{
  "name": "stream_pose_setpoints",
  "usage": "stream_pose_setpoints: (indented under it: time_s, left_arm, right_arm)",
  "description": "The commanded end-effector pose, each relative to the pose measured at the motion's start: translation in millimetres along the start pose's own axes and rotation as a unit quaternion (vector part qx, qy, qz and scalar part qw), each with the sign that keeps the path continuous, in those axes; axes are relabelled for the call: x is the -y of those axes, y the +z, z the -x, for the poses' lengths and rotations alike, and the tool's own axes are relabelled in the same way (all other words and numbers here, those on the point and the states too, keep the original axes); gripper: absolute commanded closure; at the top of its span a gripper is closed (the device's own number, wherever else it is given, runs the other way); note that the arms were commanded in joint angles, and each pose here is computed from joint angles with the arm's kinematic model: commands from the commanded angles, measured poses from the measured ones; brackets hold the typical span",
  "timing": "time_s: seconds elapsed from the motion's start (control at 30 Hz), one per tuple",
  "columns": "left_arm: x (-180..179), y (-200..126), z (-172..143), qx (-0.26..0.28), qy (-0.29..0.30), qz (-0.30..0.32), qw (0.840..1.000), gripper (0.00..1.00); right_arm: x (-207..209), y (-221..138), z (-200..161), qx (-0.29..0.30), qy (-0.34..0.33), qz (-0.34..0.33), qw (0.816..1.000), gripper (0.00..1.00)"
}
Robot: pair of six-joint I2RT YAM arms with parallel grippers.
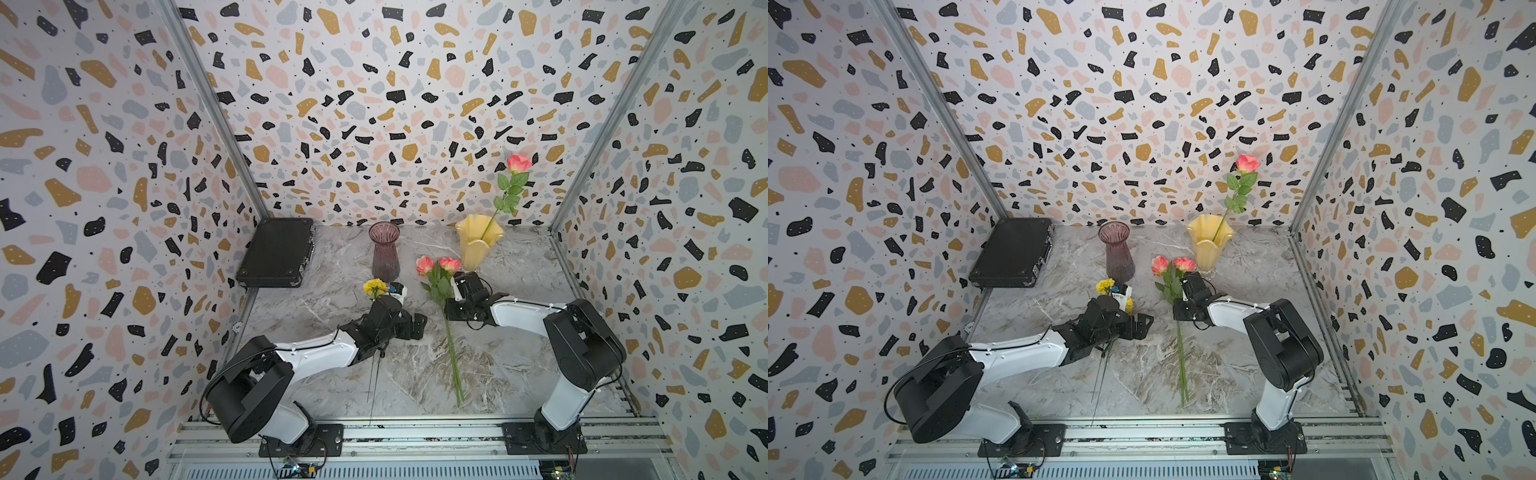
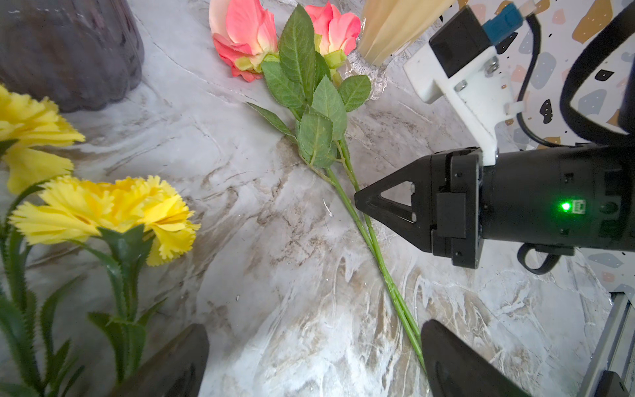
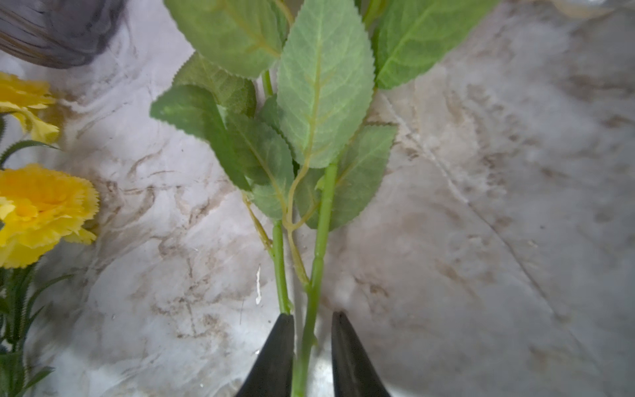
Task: Arrange the flowers in different vases according to their colors
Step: Pick up the flower at the center of the board.
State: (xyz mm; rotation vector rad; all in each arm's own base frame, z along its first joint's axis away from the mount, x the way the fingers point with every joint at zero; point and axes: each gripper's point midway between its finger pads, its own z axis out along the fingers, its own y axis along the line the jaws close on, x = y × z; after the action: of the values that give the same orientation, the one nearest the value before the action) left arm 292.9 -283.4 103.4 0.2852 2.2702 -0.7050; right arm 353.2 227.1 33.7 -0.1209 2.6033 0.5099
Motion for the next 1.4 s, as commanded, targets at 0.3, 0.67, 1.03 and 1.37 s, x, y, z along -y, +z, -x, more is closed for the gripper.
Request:
stream_pose_setpoints:
  time_s: [0.3,0.67,1.03,1.37]
  left_arm:
    - [11.2,0.2,14.4,0.016,0.008,-0.013,1.000,0.01]
    - [10.7,-0.4,14.6,0.017,0.008,-0.012,1.000,0.01]
    - [8.3,-3.5,16.8,0.024,0.008,-0.004,1.000,0.01]
    - [-31.7,-36.9,30.8,0.092,-0.050,0.095,0.990,0.01]
  right_arm:
    - [-1.5,5.6,-3.8,-0.008,0.020,0.013,1.000,0.85]
    - [-0.8,-5.2,0.3,0.009,0.018,0.009,1.000,0.93]
    - [-15.8,-50.9,21.1,0.099,-0.003,0.054,0.994,1.00]
    - [-18.8,-103.0,36.8,0.204,-0.043,0.067,0.976,1.00]
